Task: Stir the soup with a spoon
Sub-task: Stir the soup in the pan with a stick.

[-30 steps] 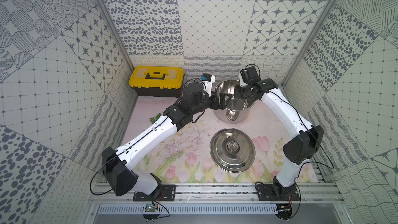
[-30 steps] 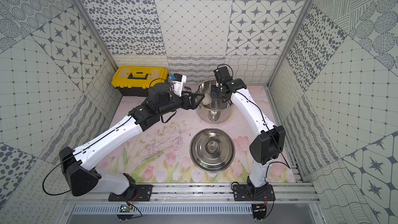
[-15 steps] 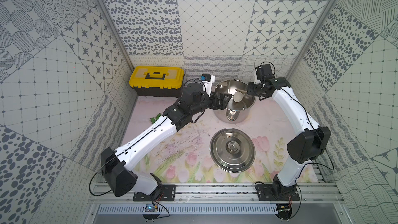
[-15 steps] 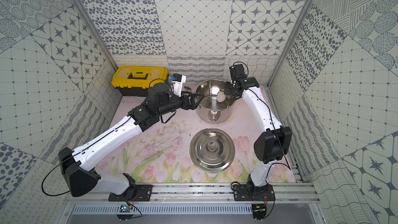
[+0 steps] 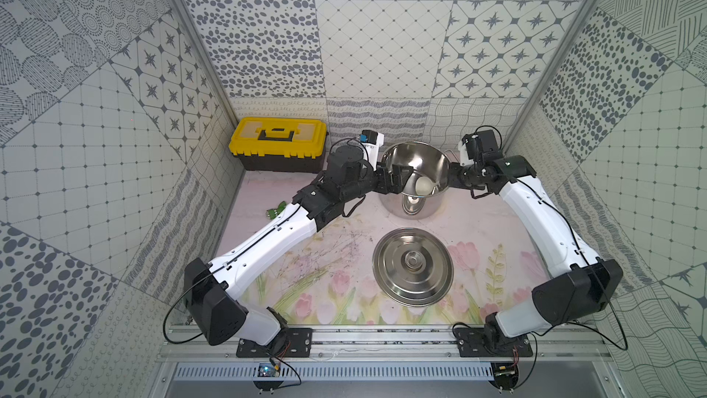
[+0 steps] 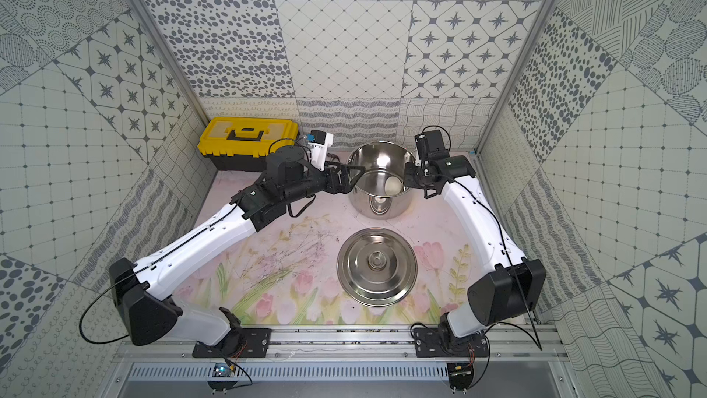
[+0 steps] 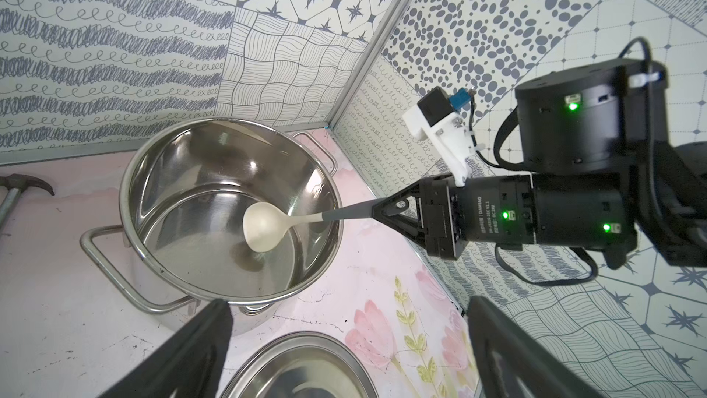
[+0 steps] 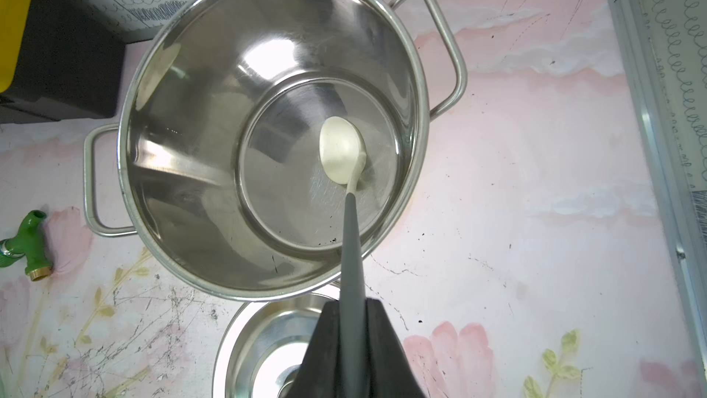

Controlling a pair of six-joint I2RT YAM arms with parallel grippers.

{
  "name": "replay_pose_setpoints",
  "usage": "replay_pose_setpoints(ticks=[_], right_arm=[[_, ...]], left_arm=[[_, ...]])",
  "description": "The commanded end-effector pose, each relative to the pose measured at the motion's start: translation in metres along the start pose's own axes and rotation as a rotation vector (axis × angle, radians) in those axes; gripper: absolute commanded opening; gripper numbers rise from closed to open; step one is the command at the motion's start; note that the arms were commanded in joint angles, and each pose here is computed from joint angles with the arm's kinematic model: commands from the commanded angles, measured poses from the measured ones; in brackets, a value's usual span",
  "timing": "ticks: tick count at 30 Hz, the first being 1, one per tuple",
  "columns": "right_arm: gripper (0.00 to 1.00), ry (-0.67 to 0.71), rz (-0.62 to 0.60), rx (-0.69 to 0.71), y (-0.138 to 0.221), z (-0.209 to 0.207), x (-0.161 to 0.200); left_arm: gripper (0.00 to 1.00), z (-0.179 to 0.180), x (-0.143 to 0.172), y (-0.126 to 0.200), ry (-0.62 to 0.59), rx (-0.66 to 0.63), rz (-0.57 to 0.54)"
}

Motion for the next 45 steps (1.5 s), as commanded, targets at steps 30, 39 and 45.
replay_pose_setpoints(ticks=[30, 39, 45], right_arm=[[0.0, 0.116, -0.072, -0.023, -0.03, 0.041, -0.065], [0.0, 0.138, -0.046, 0.045, -0.019, 0.013, -0.044], [0.0, 0.116, -0.024, -0.007, -0.004, 0.011, -0.022]], left_arm=[[1.0, -0.009, -0.004, 0.009, 0.001, 0.023, -0.035], [1.0, -0.009, -0.004, 0.004, 0.0, 0.032, -0.036], [1.0, -0.009, -0.005, 0.002, -0.004, 0.037, -0.038]])
Point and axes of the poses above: each gripper's point midway between its finger pads, its own y axis back along the fingers, its own z axis along the line the jaws close on, x = y × z, the point moved 8 cm from there along y, back along the fingers, and after that the axes turned 3 degrees about y, right-handed, at the moved point
